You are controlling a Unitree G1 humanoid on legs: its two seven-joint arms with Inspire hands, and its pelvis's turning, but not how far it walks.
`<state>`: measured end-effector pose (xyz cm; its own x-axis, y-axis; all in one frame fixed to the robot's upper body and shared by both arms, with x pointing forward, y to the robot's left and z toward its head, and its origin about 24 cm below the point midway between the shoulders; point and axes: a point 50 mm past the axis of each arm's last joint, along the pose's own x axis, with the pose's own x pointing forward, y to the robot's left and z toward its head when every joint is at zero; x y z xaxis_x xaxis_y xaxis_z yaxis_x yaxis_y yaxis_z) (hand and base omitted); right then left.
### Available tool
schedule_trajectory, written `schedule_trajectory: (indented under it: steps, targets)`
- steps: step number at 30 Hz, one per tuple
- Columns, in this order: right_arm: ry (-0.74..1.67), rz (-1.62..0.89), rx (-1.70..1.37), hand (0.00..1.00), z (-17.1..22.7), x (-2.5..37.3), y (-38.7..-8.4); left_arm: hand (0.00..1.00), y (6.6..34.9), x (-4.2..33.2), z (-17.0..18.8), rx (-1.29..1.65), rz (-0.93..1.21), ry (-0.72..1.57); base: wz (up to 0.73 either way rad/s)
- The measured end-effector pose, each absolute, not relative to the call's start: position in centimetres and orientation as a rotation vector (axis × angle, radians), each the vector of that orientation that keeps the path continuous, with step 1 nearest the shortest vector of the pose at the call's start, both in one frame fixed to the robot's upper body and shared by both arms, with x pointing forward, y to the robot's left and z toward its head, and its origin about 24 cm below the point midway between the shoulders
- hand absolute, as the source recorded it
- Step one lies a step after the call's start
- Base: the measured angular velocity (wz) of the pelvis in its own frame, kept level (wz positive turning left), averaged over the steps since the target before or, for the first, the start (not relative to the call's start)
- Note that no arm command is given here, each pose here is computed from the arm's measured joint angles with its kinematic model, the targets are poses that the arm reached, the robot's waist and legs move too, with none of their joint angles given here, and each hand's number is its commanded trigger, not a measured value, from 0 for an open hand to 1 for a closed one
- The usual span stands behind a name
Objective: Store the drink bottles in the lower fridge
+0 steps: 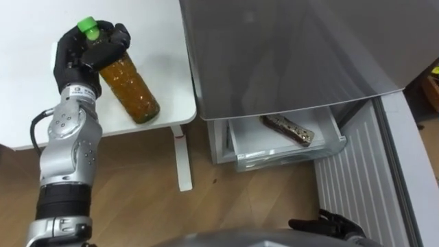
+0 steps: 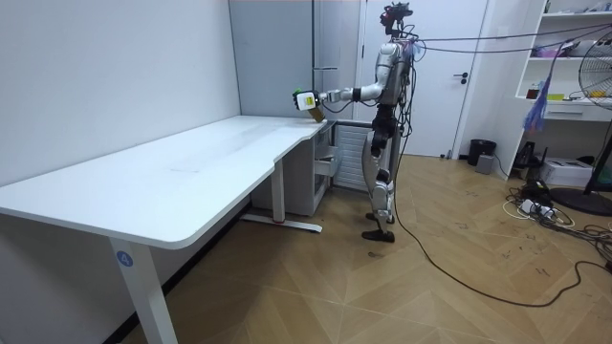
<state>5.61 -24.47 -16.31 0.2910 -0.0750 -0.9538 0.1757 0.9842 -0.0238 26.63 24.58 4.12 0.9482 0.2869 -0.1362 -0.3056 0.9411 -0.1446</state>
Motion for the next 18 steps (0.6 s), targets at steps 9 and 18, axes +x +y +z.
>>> schedule_trajectory:
  steps: [9,18]
  targets:
    - [1.252,-0.093,0.034,0.0,-16.3,6.8,-23.8,1.0,23.4,26.8,4.6,-0.214,0.28,0.088,0.0]
    - [1.182,0.17,-0.067,0.0,-15.9,9.6,-20.6,1.0,20.1,27.0,5.7,-0.282,0.173,0.042,0.03]
